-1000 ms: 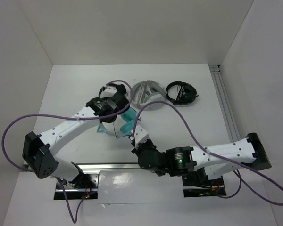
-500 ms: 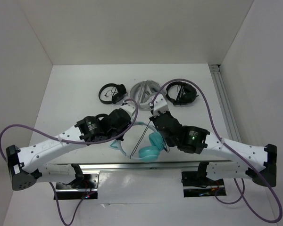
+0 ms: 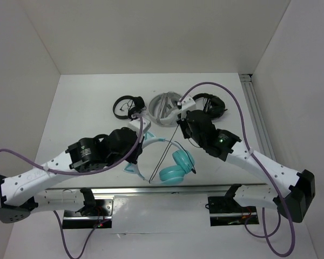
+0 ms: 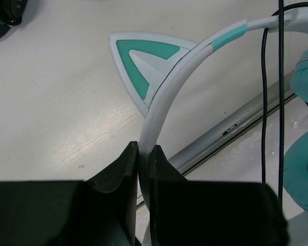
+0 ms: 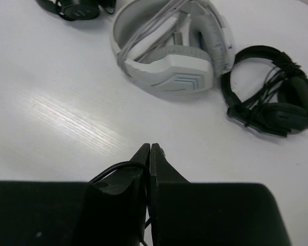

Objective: Wrap the headphones

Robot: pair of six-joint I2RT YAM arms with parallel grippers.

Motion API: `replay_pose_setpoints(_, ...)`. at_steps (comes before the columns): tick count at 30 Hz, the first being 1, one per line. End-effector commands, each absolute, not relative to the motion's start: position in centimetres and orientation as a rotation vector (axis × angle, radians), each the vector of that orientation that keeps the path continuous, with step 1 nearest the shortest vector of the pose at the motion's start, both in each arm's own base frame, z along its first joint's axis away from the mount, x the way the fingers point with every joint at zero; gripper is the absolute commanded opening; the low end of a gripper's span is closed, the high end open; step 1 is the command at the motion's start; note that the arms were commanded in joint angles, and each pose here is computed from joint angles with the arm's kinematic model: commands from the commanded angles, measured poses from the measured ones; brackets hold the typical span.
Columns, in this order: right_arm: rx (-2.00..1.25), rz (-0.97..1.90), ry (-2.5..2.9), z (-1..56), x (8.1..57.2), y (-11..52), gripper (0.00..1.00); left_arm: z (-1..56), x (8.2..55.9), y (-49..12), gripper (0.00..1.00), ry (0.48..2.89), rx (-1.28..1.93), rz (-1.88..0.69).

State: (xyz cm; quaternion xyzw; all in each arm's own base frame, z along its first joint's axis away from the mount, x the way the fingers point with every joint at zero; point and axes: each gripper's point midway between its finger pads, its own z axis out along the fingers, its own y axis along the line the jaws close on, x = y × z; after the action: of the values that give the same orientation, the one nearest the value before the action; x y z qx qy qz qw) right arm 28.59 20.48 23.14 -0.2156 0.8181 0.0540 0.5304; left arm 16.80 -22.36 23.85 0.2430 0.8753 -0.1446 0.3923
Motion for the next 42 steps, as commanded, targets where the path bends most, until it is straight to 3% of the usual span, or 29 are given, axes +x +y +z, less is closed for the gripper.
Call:
replay_pose_setpoints(1,-0.475,0.255,1.858,25.5,30.6,22.0,0.09,24.7,12.3,-21.5,0.00,2.254,0.866,-0.483)
replay_pose_setpoints(15,-0.712,0.771,1.800,19.5,27.5,30.5,0.15,31.3,12.9,-21.4,0.00,2.126,0.692,-0.611)
replay_pose_setpoints(19,-0.707,0.896,1.774,18.0,26.7,32.0,0.17,31.7,13.4,-20.5,0.00,2.157,0.643,-0.541)
replay_pose_setpoints(23,-0.678,0.988,1.766,16.4,26.5,33.2,0.33,31.8,13.8,-19.5,0.00,2.190,0.589,-0.483)
replay_pose_setpoints(35,-0.641,1.014,1.751,16.5,28.3,36.3,0.44,32.7,13.7,-18.6,0.00,2.197,0.506,-0.486)
replay_pose_setpoints(39,-0.529,0.939,1.743,17.7,28.9,34.3,0.58,32.7,13.7,-18.6,0.00,2.200,0.496,-0.490)
replay_pose_setpoints(41,-0.510,0.921,1.712,18.9,28.5,32.8,0.78,32.6,13.9,-18.7,0.00,2.206,0.483,-0.478)
replay_pose_setpoints(42,-0.504,0.928,1.684,19.9,27.9,32.2,0.93,32.6,14.0,-18.7,0.00,2.207,0.464,-0.476)
